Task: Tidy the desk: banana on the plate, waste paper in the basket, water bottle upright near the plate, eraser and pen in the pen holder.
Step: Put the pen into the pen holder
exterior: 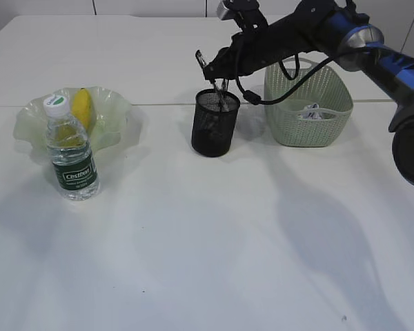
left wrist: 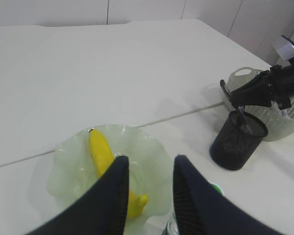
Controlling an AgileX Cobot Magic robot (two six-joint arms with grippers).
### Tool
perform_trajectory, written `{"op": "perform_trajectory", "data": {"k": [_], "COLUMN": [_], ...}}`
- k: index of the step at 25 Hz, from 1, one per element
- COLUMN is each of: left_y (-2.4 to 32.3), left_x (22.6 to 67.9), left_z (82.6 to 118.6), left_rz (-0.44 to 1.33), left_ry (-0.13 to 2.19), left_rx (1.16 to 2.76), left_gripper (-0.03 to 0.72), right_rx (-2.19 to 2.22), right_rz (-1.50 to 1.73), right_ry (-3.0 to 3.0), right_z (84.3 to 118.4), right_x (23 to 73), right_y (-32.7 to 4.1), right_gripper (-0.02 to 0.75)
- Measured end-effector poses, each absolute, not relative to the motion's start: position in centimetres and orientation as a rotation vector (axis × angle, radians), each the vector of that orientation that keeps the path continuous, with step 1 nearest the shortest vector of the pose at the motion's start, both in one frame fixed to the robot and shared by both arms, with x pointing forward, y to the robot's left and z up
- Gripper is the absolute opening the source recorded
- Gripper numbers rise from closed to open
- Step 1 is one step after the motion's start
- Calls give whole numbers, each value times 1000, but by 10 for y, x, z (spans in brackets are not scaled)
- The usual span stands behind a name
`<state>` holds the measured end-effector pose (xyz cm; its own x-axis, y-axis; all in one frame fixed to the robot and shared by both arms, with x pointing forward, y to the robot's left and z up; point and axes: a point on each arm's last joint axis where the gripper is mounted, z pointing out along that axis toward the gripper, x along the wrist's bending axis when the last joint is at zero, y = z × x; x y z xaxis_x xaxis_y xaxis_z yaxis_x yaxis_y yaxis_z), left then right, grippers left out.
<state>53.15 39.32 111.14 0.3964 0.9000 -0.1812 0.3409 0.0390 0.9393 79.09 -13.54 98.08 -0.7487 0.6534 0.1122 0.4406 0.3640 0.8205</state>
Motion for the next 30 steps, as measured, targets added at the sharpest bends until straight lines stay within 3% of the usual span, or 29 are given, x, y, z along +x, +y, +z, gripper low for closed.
{"op": "perform_trajectory", "data": {"k": [30], "left_y": [397], "left_x": [534], "left_z": [1113], "left_rz": [666], "left_ry": [1188], "left_rx": [1489], "left_gripper": [214], "right_rx": [1011], "right_rz": [1498], "right_ry": [2328], "right_z": [978], "right_x": [793], "right_y": [-129], "right_gripper": [45]}}
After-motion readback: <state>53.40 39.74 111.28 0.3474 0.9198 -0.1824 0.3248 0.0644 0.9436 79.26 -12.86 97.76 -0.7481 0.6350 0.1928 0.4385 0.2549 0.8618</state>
